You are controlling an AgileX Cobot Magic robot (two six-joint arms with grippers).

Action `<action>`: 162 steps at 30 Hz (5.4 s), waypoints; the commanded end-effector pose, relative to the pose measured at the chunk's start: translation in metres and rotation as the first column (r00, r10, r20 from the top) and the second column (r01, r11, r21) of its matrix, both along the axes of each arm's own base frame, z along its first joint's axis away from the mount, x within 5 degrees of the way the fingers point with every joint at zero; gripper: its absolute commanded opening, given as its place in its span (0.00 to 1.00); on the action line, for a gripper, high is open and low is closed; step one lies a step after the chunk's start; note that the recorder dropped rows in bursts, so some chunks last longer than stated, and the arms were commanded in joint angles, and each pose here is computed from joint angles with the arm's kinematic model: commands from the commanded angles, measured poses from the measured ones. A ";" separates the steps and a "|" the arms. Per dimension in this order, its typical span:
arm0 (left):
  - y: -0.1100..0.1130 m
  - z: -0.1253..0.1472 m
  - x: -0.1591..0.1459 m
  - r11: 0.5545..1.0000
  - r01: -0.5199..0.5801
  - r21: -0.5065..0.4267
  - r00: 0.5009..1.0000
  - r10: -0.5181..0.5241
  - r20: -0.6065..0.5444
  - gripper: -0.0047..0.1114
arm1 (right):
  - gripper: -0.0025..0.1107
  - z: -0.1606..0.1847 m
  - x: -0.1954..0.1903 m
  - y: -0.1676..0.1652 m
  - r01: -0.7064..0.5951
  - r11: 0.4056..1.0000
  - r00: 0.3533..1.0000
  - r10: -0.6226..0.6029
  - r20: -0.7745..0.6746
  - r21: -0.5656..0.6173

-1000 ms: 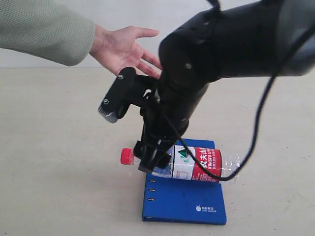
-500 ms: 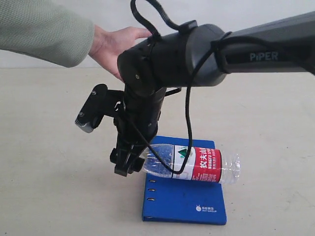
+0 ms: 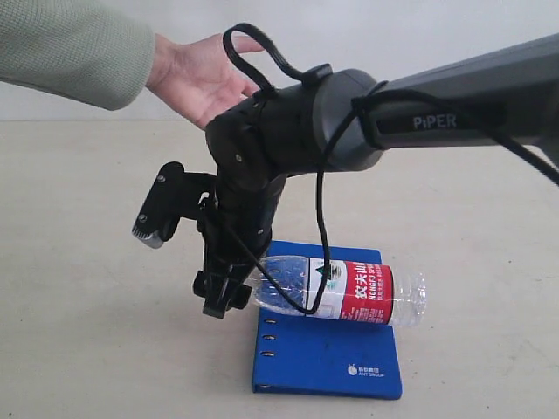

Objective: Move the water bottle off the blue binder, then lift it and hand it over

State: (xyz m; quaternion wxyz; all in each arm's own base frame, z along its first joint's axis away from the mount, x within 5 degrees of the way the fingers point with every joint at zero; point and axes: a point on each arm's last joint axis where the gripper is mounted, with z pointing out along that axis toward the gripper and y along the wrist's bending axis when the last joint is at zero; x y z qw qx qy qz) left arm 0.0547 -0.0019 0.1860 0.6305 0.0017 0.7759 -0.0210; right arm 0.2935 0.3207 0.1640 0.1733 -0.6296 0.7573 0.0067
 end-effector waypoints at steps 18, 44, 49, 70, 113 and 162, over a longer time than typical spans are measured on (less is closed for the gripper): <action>0.000 0.001 0.000 1.000 -0.002 0.003 1.000 0.002 0.008 0.57 | 0.02 0.000 0.000 -0.006 -0.068 0.993 0.998 0.069 0.006 -0.095; 0.000 0.001 0.000 1.000 -0.002 0.003 1.000 0.002 0.008 0.57 | 0.02 0.176 0.051 -0.205 0.367 0.748 0.777 -0.574 0.260 0.554; 0.000 0.001 0.000 1.000 -0.002 0.003 1.000 0.002 0.008 0.57 | 0.02 0.148 0.050 -0.238 0.361 0.638 0.632 -0.703 0.325 0.680; 0.000 0.001 0.000 1.000 -0.002 0.003 1.000 0.002 0.008 0.57 | 0.02 0.089 0.087 -0.243 0.465 0.326 0.433 -0.895 0.109 0.823; 0.000 0.001 0.000 1.000 -0.002 0.003 1.000 0.002 0.008 0.57 | 0.65 0.132 0.079 -0.274 0.517 0.366 0.439 -0.889 0.127 0.774; 0.000 0.024 0.002 0.996 0.004 -0.085 0.967 0.018 0.256 0.57 | 0.02 0.034 -0.122 -0.222 0.718 0.462 0.631 -0.748 -0.207 0.520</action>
